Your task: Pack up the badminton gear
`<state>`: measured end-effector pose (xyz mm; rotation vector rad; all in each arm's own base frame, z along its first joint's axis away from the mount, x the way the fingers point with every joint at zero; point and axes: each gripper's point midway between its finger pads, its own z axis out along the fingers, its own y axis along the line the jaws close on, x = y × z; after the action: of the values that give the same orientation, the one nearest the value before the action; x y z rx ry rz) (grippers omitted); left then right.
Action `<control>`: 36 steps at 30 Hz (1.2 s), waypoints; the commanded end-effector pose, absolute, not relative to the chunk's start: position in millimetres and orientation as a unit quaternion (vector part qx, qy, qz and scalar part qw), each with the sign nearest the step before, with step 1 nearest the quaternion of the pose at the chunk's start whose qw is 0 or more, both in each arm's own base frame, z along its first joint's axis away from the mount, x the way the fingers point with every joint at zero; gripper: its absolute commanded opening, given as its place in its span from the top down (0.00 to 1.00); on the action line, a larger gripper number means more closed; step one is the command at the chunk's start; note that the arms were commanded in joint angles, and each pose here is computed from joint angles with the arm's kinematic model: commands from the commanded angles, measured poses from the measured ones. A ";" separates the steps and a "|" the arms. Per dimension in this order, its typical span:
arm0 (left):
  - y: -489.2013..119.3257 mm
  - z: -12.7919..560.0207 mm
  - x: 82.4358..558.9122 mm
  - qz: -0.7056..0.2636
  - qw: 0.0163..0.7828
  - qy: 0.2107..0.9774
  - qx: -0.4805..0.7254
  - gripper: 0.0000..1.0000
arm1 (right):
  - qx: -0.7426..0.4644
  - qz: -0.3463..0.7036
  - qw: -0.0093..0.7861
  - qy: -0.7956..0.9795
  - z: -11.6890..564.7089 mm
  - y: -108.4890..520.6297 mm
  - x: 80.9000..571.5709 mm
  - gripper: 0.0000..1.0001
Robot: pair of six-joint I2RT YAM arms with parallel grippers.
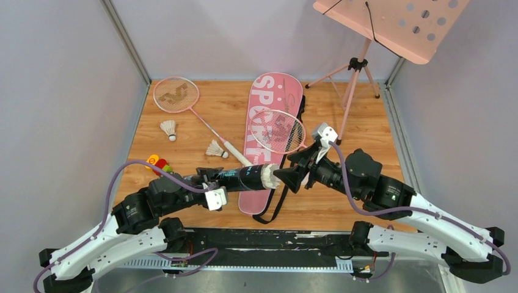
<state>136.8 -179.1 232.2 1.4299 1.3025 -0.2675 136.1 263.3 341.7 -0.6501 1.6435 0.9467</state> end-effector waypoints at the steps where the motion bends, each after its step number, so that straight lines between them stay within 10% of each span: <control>1: -190.9 255.0 136.6 -0.136 0.594 0.528 0.592 0.41 | -0.252 0.437 0.547 0.668 369.4 278.7 138.3 0.33; 23: -196.3 264.9 138.5 -0.150 0.605 0.533 0.573 0.42 | -0.265 0.472 0.491 0.682 328.9 338.6 148.3 0.36; 29: -197.0 269.8 136.4 -0.171 0.606 0.548 0.551 0.42 | -0.230 0.464 0.524 0.676 349.1 317.3 154.1 0.08; 36: -199.2 282.6 140.2 -0.204 0.619 0.577 0.491 0.46 | -0.145 0.474 0.598 0.629 387.4 254.9 151.7 0.03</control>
<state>136.5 -189.3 241.3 1.3125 1.3597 -0.3702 148.4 289.7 349.2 -0.5131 1.6019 1.0839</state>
